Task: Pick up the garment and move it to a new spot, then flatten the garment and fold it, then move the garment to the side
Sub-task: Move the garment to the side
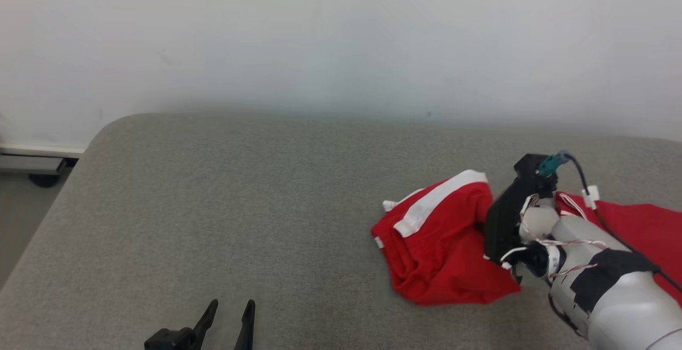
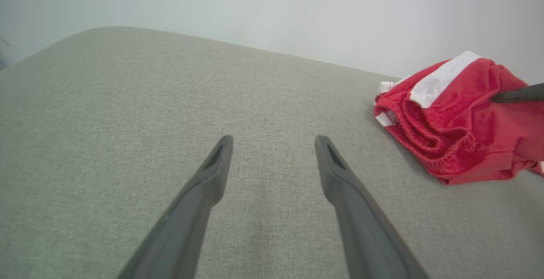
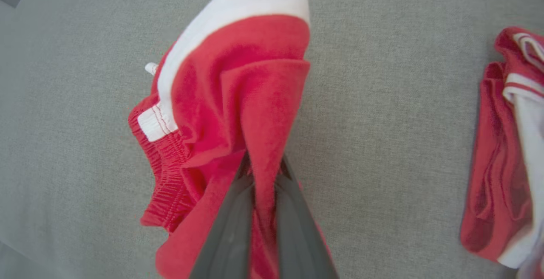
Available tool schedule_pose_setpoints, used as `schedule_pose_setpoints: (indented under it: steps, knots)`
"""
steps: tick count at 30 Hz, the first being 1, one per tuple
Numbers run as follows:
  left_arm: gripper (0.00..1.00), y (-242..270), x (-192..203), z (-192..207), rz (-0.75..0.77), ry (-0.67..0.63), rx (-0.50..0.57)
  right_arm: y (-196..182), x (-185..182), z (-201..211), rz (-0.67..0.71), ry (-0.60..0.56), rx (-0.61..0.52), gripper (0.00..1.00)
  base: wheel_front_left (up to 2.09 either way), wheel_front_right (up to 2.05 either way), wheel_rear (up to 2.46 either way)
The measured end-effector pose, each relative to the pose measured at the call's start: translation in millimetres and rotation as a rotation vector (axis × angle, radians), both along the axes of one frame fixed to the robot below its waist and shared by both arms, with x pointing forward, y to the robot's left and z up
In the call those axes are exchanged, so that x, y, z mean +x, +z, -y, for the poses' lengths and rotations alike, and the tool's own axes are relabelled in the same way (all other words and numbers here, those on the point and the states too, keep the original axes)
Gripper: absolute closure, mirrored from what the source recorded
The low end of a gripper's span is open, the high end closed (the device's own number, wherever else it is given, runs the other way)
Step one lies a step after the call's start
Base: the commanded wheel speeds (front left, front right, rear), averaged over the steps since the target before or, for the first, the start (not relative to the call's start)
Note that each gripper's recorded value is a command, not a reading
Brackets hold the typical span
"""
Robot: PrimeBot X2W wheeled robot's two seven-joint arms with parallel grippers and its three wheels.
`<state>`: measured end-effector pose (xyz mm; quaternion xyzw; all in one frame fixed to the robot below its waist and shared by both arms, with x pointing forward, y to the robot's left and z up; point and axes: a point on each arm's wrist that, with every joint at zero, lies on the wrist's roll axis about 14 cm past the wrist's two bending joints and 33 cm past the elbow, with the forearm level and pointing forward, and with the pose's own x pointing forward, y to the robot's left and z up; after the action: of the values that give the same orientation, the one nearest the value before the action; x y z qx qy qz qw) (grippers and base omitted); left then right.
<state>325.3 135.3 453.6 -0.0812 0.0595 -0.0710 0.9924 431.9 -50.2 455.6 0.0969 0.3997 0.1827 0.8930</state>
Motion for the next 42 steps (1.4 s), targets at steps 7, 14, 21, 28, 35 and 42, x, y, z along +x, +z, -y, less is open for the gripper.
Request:
schedule_pose_setpoints:
  steps: [7,14,21,28,35,42]
  knots:
    - [0.00,0.0,7.2,14.7,-0.001,-0.057,0.001,3.6,10.6,47.5,-0.001,-0.107,-0.032,1.00,0.00,0.00,0.00]
    - [0.00,-4.8,11.9,20.3,-0.016,-0.087,0.011,10.1,22.3,73.2,0.003,-0.157,-0.056,1.00,0.00,0.00,0.00]
    - [0.00,-11.6,15.7,27.0,-0.038,-0.121,0.009,13.0,36.2,102.8,-0.001,-0.208,-0.100,1.00,0.00,0.00,0.00]
    - [0.00,-18.5,21.3,30.7,-0.059,-0.145,0.013,15.2,49.2,119.4,0.000,-0.244,-0.120,1.00,0.00,0.00,0.00]
    - [0.00,-23.7,27.0,37.5,-0.073,-0.180,0.016,12.6,50.9,142.1,-0.009,-0.291,-0.142,1.00,0.00,0.00,0.00]
    - [0.00,-23.7,38.0,48.1,-0.068,-0.221,0.019,11.0,50.9,176.2,-0.018,-0.353,-0.180,1.00,0.00,0.00,0.00]
